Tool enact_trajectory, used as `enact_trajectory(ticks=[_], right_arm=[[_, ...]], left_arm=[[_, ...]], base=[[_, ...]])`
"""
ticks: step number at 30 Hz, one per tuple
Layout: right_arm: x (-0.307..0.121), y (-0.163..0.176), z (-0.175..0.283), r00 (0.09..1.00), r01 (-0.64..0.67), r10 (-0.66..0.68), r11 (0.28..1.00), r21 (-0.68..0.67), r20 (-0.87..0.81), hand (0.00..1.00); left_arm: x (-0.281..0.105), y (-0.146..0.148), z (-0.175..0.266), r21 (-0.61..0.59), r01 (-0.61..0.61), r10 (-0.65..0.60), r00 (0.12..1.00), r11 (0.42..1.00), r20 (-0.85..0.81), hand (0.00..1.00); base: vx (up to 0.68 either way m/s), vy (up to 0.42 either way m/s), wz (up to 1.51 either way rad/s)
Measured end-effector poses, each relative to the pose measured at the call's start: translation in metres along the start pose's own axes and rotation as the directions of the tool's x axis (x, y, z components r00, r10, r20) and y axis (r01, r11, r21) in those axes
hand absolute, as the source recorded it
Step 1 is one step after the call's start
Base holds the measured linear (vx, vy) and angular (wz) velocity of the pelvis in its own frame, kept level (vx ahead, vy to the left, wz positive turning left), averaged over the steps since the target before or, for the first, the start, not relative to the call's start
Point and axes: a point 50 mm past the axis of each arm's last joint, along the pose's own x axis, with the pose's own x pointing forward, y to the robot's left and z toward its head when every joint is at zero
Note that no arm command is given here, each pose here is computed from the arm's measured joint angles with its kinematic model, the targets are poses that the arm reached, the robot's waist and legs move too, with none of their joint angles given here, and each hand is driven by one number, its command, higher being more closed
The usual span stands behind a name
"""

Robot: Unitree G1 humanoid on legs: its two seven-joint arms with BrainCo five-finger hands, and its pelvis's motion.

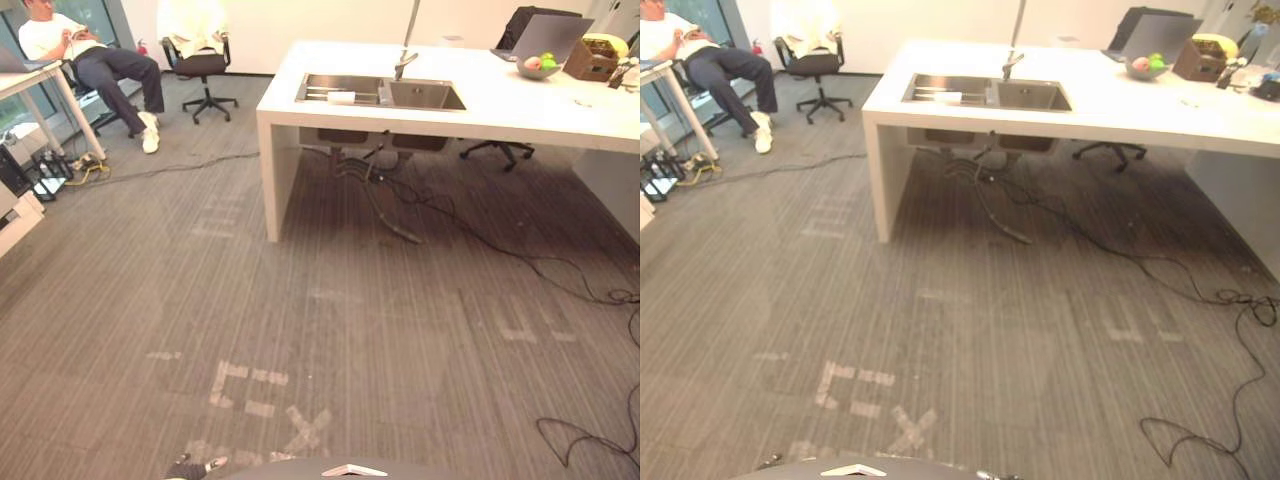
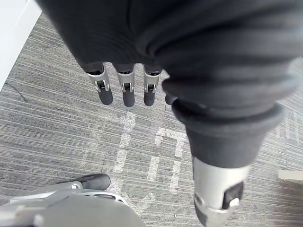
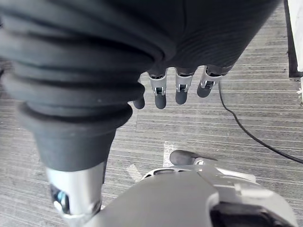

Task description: Walk over to the sink, pick up the cup, carry it to the dishwasher, place the cup inside the dishwasher, then close the dishwasher door

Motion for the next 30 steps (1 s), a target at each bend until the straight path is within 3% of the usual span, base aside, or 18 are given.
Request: enact_trajectory(ticks=[8,19,30], right_arm=[[-0.0004,0.0024,0.0109,0.994,-0.026,0.03,0.999,-0.034,0.102,0.0],[-0.0012,-0.0007,0.0069,0.988,-0.021,0.004,0.993,0.113,0.154,0.0],[-0.0013,-0.0014,0.0078,0.987,0.007,-0.026,0.993,0.12,0.157,0.0]], left_arm=[[-0.0002,0.0005,0.0007,0.005,0.0,0.0,1.0,1.0,0.016,0.0],[-0.001,0.0028,0.0006,-0.081,-0.004,0.009,0.998,0.997,0.062,0.0],[-0.0019,0.0027,-0.0013,-0.103,-0.022,0.029,0.997,0.994,0.068,0.0]], base=[[0.0,0.0,0.0],[-0.01,0.001,-0.04],[-0.02,0.003,-0.03]])
